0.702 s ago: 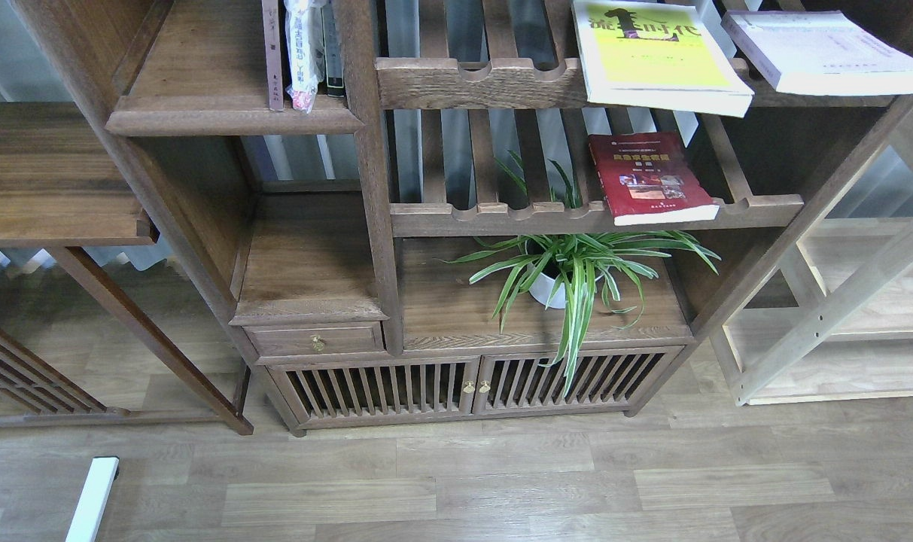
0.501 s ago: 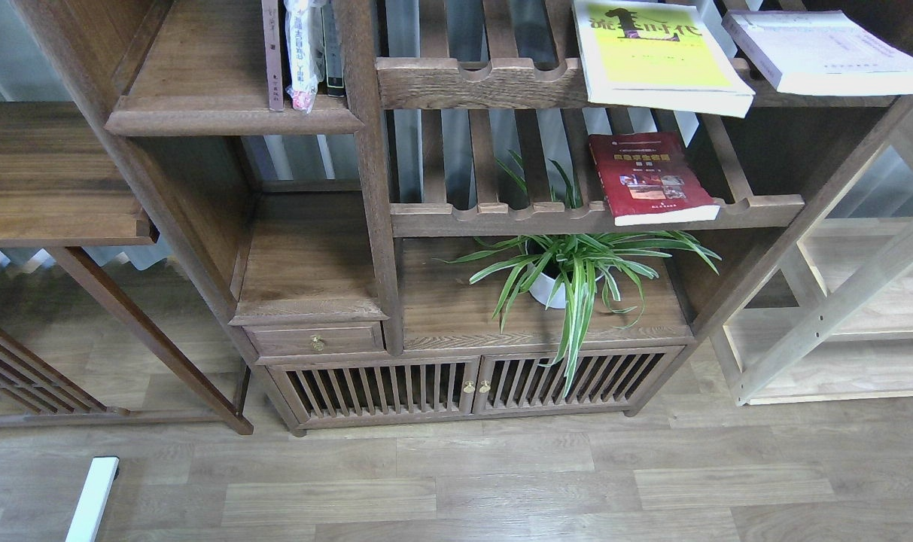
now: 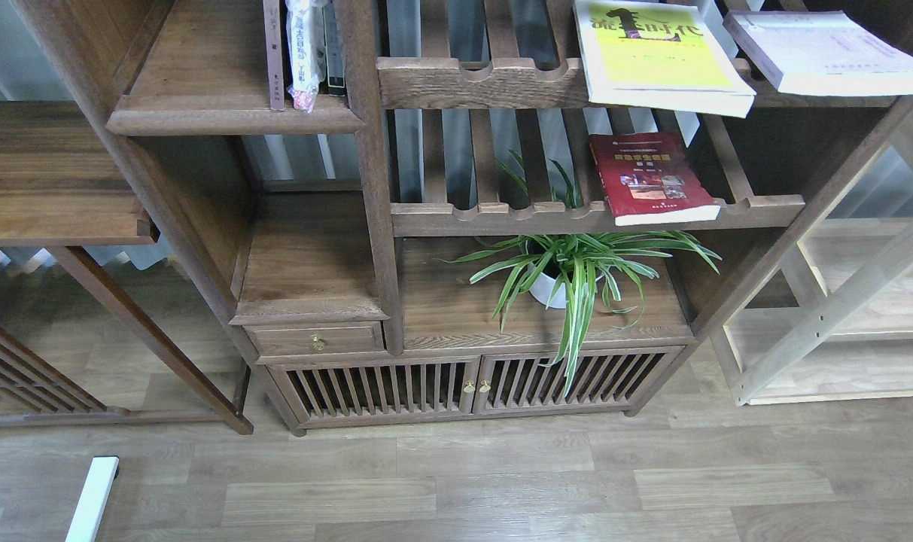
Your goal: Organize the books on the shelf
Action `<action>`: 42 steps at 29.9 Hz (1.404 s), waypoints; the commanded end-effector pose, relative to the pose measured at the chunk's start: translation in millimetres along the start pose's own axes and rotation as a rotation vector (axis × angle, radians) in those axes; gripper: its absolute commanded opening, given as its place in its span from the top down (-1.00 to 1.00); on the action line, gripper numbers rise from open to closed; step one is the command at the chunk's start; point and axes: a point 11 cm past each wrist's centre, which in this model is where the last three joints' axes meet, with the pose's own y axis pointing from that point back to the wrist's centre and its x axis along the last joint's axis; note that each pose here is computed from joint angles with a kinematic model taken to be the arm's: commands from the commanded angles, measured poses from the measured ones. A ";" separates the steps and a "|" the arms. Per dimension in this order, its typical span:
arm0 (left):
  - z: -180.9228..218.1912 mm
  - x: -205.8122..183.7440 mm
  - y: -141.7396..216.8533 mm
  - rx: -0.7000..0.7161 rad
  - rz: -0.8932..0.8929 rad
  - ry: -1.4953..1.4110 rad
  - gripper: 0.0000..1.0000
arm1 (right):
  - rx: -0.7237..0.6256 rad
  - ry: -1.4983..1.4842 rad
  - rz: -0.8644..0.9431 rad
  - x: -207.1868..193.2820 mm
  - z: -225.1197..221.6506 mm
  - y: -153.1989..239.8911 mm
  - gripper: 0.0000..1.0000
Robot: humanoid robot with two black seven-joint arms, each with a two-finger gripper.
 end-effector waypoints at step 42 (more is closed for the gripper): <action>85.7 25.2 5.3 -0.184 -0.027 -0.134 -0.99 | 0.283 0.070 0.272 146.0 -135.2 36.4 -1.00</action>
